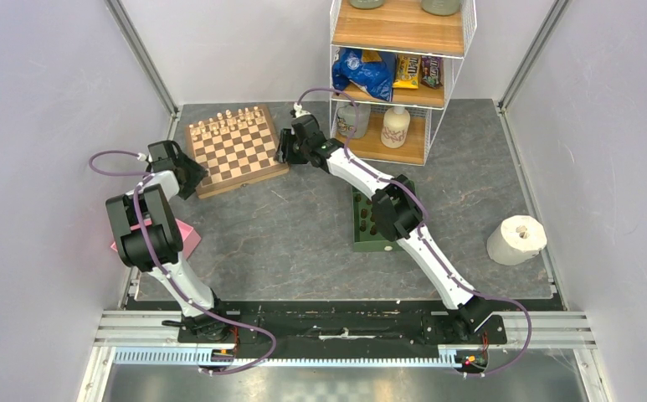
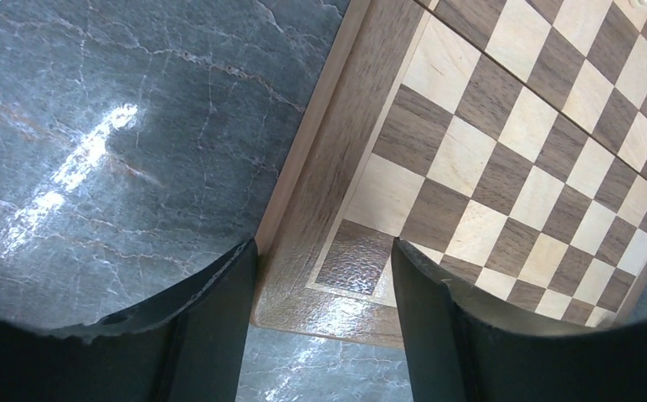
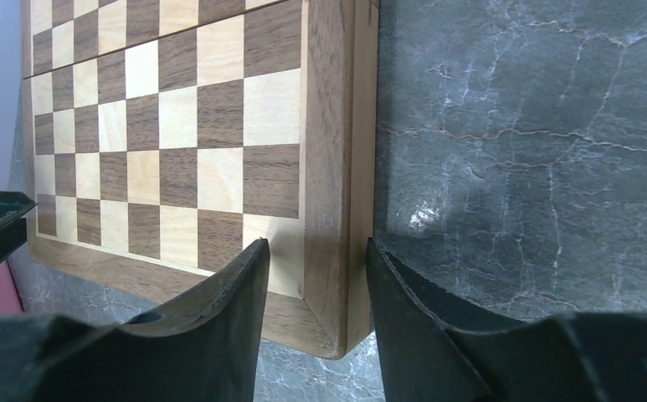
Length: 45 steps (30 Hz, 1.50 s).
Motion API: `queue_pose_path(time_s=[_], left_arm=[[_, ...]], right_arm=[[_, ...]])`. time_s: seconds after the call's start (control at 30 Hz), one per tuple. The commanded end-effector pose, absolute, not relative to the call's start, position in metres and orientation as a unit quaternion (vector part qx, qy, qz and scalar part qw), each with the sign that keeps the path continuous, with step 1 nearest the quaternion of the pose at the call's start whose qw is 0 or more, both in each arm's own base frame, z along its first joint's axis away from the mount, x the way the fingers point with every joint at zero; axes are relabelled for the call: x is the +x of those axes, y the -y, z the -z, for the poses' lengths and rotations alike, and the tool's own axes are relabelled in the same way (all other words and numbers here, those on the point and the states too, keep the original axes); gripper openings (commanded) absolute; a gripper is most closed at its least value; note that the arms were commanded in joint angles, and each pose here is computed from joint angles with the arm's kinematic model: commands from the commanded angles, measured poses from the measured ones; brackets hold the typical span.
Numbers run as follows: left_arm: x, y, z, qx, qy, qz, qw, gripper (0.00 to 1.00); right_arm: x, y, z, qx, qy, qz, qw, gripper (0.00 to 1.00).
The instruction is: Set up the chess pieces on the board
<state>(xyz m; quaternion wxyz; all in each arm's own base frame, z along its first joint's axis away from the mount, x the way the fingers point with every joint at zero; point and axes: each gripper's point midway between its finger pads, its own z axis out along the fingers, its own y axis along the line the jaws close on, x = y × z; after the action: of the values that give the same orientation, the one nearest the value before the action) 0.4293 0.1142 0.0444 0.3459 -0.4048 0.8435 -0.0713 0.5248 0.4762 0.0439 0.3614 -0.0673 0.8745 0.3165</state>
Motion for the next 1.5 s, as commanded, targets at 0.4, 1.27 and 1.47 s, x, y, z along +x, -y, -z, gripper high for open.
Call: queue_pose_path(time_s=[0.4,1.27,1.47], left_arm=[[0.419,-0.089,-0.041,-0.383,-0.852,0.120,0.337,0.46],[0.369,-0.032,-0.063,-0.332,-0.868,0.148,0.337,0.39],[0.355,-0.021,-0.065,-0.322,-0.872,0.148,0.337,0.39]], right_arm=[[0.513,-0.469,-0.055,-0.048,-0.876,-0.355,0.323,0.40],[0.447,-0.450,-0.077,-0.101,-0.889,-0.337,0.294,0.39],[0.426,-0.446,-0.079,-0.108,-0.892,-0.333,0.285,0.39]])
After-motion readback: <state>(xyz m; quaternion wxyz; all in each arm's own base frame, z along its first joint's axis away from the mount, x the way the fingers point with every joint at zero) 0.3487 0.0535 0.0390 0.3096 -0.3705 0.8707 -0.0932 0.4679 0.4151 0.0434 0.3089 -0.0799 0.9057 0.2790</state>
